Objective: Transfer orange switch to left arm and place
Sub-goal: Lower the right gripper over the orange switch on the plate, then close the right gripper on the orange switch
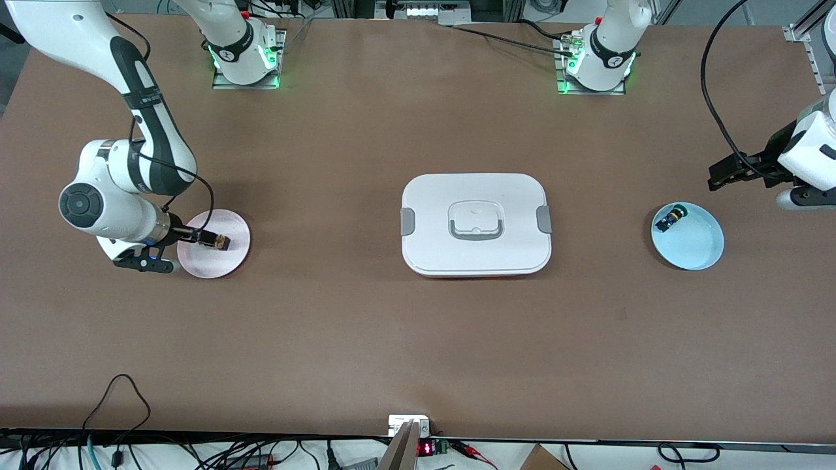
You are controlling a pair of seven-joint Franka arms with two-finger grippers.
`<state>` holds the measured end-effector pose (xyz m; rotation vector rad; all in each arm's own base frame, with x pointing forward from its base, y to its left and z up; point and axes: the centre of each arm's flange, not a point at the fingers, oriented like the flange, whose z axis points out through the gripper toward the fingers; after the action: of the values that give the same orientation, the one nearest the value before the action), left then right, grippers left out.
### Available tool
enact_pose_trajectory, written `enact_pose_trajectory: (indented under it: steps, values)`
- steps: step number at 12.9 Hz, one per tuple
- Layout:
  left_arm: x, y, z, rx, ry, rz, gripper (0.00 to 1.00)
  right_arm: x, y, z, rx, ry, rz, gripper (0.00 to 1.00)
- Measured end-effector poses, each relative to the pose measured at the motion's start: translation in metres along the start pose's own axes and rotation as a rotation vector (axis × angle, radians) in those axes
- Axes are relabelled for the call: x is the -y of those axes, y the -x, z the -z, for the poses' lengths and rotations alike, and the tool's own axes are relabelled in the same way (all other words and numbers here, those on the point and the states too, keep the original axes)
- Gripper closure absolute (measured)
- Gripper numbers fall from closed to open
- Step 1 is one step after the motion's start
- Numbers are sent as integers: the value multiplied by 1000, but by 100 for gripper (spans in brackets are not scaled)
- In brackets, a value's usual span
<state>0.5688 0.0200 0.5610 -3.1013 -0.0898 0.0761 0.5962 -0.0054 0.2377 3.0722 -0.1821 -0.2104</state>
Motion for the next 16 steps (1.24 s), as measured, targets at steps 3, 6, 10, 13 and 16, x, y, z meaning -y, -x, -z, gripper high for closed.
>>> enact_pose_trajectory:
  steps: [3,6,10,13,16]
  values:
    - [0,0,0,-2,0,-1,0,13,-1,-5,-8,-17,1,0]
    - [1,0,0,-2,0,-1,0,20,-2,-21,-11,-21,9,0]
    - [1,0,0,-1,0,-1,0,27,-4,-36,-13,-20,19,0]
    - [1,0,0,-1,0,-1,0,23,-4,-38,-10,-19,14,0]
    - [1,0,0,-1,0,-1,0,22,-6,-35,-17,-19,11,0]
